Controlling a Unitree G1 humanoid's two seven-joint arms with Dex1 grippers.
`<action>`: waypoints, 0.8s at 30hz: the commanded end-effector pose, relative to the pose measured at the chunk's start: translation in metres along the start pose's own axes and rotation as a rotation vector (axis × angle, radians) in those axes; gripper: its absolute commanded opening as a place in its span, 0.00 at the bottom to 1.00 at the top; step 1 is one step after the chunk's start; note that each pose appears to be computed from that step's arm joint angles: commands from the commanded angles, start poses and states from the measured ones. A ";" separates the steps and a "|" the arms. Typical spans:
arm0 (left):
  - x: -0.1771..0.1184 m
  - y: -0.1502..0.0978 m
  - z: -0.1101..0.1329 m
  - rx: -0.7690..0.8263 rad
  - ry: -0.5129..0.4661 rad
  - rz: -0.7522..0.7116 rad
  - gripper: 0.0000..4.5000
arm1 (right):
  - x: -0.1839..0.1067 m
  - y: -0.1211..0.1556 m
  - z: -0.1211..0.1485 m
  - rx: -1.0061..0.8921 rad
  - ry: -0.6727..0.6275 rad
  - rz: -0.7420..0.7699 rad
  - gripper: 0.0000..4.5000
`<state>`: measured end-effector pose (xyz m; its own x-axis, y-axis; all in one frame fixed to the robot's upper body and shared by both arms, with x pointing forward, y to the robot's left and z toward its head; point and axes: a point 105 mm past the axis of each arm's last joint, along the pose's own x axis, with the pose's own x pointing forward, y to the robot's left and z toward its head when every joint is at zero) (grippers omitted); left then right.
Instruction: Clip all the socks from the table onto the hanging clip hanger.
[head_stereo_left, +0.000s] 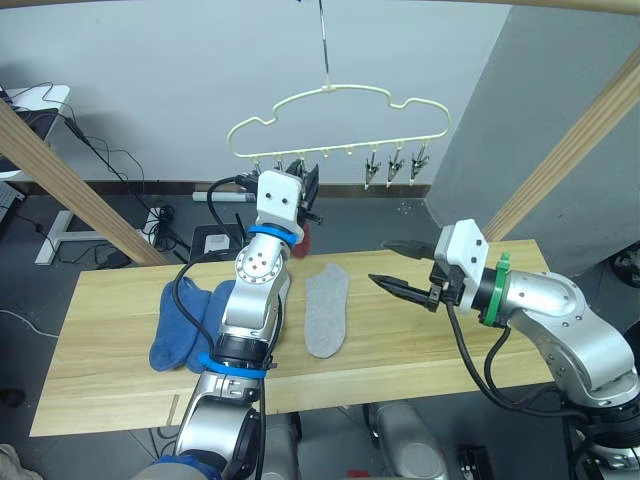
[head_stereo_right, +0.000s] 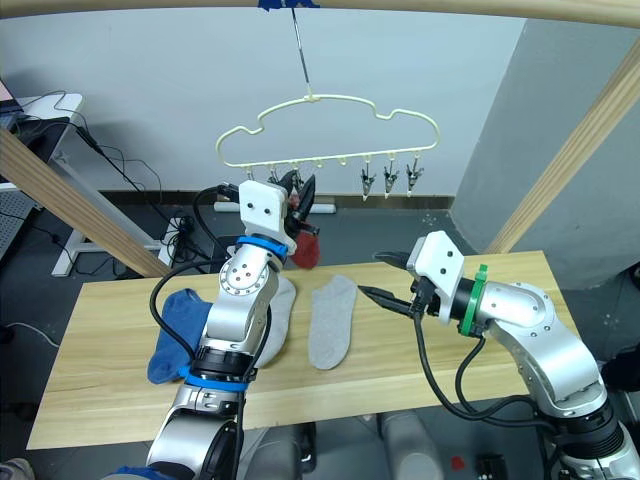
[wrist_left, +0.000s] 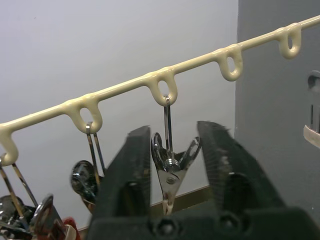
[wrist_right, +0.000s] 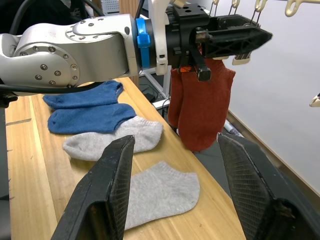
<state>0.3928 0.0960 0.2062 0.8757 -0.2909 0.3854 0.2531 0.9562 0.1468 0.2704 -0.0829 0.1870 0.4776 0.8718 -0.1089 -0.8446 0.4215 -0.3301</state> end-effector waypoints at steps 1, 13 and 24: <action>0.003 -0.005 0.015 0.021 -0.060 -0.022 0.09 | -0.004 -0.003 0.010 -0.028 -0.031 -0.001 0.61; -0.006 -0.003 0.021 -0.005 -0.034 -0.126 0.00 | 0.040 0.002 -0.075 0.027 0.248 -0.176 0.97; -0.011 -0.006 0.035 -0.097 -0.006 -0.269 0.00 | 0.115 0.007 -0.122 0.120 0.284 -0.380 1.00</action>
<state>0.3752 0.0948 0.2145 0.8056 -0.5128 0.2966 0.4963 0.8576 0.1349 0.3453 -0.0097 0.0536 0.7709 0.5652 -0.2938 -0.6340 0.7251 -0.2687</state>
